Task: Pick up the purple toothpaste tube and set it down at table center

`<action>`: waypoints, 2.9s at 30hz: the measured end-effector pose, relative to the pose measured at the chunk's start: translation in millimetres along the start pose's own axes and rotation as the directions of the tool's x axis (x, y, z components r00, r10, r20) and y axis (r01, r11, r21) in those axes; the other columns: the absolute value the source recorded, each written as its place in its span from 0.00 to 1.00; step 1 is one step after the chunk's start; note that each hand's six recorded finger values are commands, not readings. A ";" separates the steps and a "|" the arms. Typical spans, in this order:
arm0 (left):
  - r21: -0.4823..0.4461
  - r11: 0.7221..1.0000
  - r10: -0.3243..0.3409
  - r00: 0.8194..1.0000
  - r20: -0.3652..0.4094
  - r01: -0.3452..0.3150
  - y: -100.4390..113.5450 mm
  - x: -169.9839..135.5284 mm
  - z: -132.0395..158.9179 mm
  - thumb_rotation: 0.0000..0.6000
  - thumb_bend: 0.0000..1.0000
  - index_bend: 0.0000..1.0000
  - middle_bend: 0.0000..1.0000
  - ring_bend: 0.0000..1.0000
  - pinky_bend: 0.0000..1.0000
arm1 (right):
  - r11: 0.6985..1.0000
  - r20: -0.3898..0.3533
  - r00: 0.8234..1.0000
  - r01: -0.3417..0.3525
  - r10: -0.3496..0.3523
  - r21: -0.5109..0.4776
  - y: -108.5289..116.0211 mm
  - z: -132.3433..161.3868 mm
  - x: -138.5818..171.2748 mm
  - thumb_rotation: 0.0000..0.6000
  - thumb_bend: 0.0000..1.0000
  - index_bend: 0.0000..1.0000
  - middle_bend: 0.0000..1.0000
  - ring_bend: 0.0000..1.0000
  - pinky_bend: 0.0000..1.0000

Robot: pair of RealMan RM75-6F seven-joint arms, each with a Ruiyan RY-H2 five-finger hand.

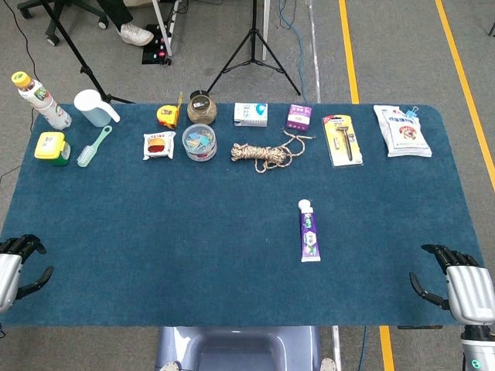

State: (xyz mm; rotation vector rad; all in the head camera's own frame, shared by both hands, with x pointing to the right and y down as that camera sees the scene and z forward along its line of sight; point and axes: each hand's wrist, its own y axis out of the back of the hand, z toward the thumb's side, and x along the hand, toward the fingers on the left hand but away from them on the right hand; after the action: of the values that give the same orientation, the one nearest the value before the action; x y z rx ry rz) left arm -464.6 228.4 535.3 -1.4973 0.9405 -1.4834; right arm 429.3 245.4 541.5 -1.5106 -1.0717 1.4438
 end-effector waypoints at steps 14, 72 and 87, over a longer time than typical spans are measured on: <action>0.003 1.000 0.016 1.000 -0.004 -0.016 5.5 -1.2 -4.8 0.88 0.27 0.45 0.36 0.33 0.39 | 1.000 0.000 1.000 0.001 -0.001 -0.015 -0.9 0.4 3.4 0.41 0.43 0.28 0.36 0.40 0.39; 0.052 0.998 0.032 0.999 0.024 -0.033 25.7 47.4 14.8 0.90 0.27 0.45 0.35 0.32 0.39 | 0.996 -0.264 0.960 -0.084 0.089 0.027 -36.1 141.2 -163.6 0.74 0.26 0.00 0.11 0.21 0.39; 0.062 0.998 0.024 1.000 0.017 -0.025 31.0 55.1 15.7 0.90 0.27 0.45 0.35 0.32 0.39 | 0.978 -0.389 0.908 -0.089 0.158 0.188 -57.4 186.0 -182.4 0.83 0.26 0.00 0.11 0.21 0.39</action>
State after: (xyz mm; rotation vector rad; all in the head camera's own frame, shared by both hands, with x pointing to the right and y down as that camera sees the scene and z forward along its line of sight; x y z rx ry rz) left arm -446.1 166.2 528.9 -1.4457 0.8921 -1.4679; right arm 239.7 90.8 647.8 -1.6825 -0.5997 1.1963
